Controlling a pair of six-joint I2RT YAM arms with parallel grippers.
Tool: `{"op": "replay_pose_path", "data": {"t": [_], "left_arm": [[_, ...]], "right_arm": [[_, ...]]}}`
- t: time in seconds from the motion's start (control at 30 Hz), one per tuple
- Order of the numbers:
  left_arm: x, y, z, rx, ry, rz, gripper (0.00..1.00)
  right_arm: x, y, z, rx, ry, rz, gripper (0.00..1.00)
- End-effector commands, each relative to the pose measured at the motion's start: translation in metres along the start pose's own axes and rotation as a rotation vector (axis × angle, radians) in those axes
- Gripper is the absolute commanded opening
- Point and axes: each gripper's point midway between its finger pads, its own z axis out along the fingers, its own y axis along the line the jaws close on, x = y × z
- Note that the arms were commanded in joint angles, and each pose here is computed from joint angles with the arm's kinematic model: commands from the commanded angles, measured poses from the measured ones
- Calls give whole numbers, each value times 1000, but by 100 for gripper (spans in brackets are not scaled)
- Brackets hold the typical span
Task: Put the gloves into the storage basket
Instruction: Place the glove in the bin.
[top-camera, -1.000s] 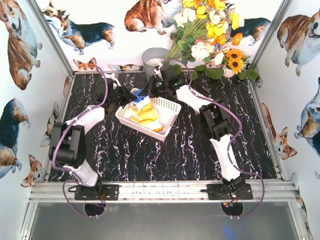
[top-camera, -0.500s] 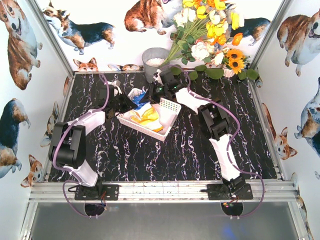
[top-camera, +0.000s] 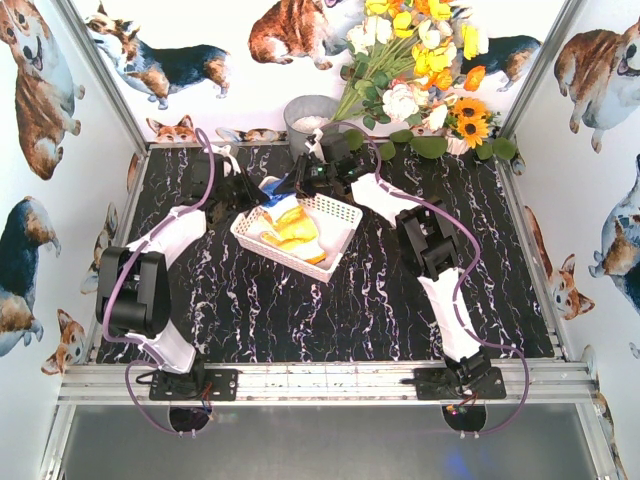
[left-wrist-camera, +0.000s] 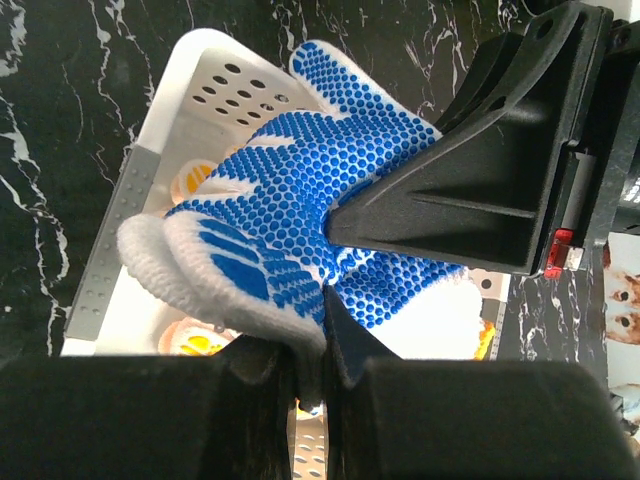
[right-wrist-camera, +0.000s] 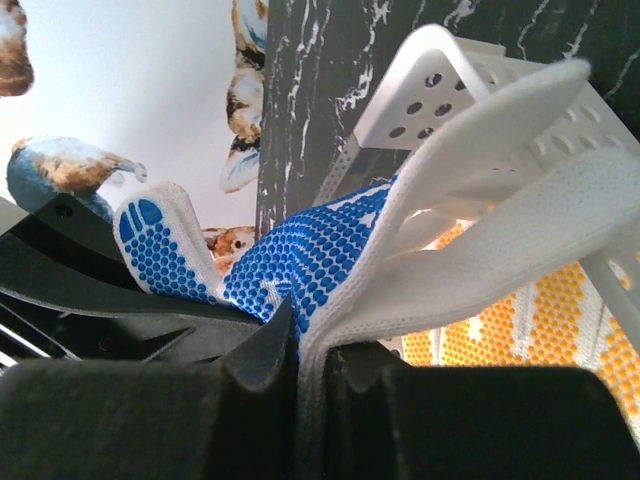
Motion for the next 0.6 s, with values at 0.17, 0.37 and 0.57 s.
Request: {"op": "replay_pose_path", "data": {"t": [0.17, 0.37, 0.57], "left_arm": [[-27, 0, -12, -14, -59, 72, 0], [-25, 1, -9, -12, -51, 71, 0], [-1, 1, -6, 39, 14, 22, 0]], "right_arm": [[-13, 17, 7, -99, -18, -40, 0], [-9, 8, 10, -93, -7, -26, 0], [2, -4, 2, -33, 16, -25, 0]]}}
